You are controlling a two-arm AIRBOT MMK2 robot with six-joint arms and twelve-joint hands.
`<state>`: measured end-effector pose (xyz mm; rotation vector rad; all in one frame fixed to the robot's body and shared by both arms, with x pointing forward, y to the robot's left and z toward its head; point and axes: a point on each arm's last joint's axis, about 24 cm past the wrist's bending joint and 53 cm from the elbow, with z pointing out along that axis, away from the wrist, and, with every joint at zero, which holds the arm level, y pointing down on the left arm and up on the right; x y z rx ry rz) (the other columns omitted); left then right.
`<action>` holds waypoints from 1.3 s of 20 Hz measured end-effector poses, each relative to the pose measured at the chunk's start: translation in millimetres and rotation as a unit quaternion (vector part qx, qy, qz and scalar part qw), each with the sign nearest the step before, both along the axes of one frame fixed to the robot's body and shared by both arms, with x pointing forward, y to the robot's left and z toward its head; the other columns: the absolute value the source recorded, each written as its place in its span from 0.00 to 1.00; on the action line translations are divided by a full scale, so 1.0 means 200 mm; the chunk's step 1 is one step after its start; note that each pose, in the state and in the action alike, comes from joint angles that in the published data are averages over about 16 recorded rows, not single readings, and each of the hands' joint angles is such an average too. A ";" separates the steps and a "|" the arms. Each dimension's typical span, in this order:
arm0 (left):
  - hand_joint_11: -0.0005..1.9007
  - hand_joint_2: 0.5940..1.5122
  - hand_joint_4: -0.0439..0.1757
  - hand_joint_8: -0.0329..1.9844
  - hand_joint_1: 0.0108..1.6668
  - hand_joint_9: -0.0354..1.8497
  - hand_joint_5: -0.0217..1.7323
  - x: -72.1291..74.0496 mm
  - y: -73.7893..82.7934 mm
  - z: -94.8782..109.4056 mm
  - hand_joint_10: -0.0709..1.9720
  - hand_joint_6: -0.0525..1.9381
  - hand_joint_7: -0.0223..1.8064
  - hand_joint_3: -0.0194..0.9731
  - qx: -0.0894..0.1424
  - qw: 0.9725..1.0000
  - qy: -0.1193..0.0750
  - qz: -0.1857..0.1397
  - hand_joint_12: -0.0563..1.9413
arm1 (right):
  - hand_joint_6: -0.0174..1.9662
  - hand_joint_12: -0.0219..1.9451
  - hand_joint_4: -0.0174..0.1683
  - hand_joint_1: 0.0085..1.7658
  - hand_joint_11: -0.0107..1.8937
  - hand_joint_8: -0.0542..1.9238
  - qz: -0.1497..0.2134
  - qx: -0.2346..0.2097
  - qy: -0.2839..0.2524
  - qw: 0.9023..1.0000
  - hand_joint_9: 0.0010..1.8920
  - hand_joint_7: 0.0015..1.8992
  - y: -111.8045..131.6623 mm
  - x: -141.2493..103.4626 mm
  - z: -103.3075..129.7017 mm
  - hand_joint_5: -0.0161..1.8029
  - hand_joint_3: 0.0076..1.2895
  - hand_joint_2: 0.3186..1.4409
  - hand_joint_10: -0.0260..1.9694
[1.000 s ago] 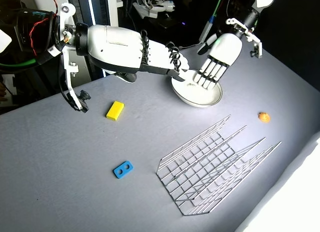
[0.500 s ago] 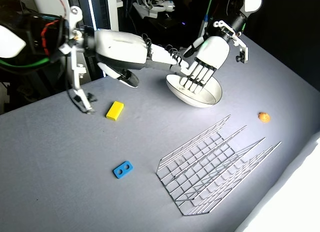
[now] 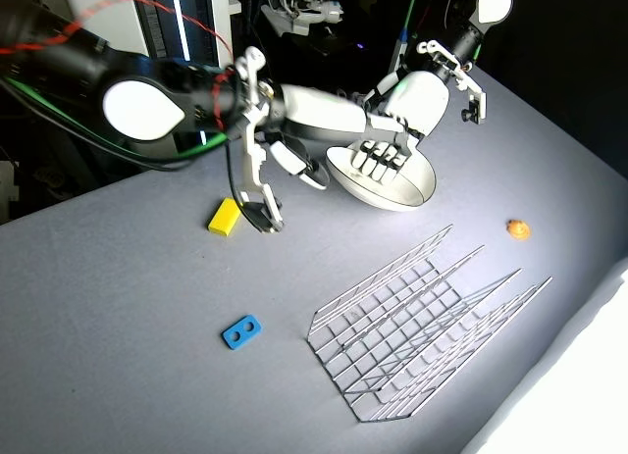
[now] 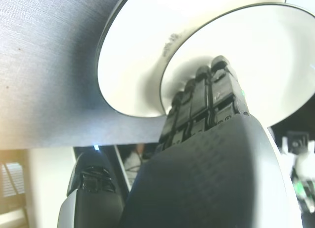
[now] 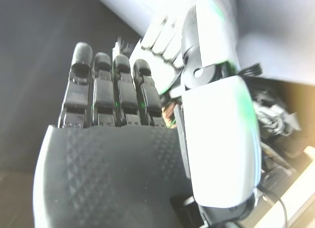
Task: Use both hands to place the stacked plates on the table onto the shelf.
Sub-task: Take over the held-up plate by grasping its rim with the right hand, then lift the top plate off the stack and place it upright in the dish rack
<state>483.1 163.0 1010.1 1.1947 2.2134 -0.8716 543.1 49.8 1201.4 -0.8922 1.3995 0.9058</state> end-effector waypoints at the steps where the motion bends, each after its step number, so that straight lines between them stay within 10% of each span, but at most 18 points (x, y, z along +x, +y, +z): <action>1: 0.01 0.57 0.18 0.01 0.00 0.03 0.01 0.00 0.00 0.00 0.04 0.01 0.01 0.05 0.000 1.000 0.000 0.000 0.02 | 0.02 0.34 0.11 0.66 0.01 0.03 -0.001 -0.005 0.001 1.000 0.08 0.08 0.02 0.01 -0.02 0.12 0.00 0.64 0.02; 17: 0.01 0.57 0.18 0.01 0.00 0.03 0.01 0.01 -0.01 0.00 0.04 0.01 0.01 0.05 -0.005 1.000 0.003 0.008 0.02 | 0.03 0.59 0.09 0.65 0.09 0.03 0.001 -0.030 -0.013 0.999 0.26 0.26 0.26 0.12 -0.19 0.27 0.01 0.66 0.05; 26: 0.01 0.57 0.20 0.01 0.00 0.03 0.01 0.08 0.00 0.07 0.04 0.02 0.01 0.05 -0.020 0.999 -0.009 0.026 0.02 | 0.16 0.74 0.05 0.65 0.28 0.20 0.010 -0.023 -0.029 0.999 0.42 0.41 0.32 0.11 -0.18 0.38 0.00 0.67 0.29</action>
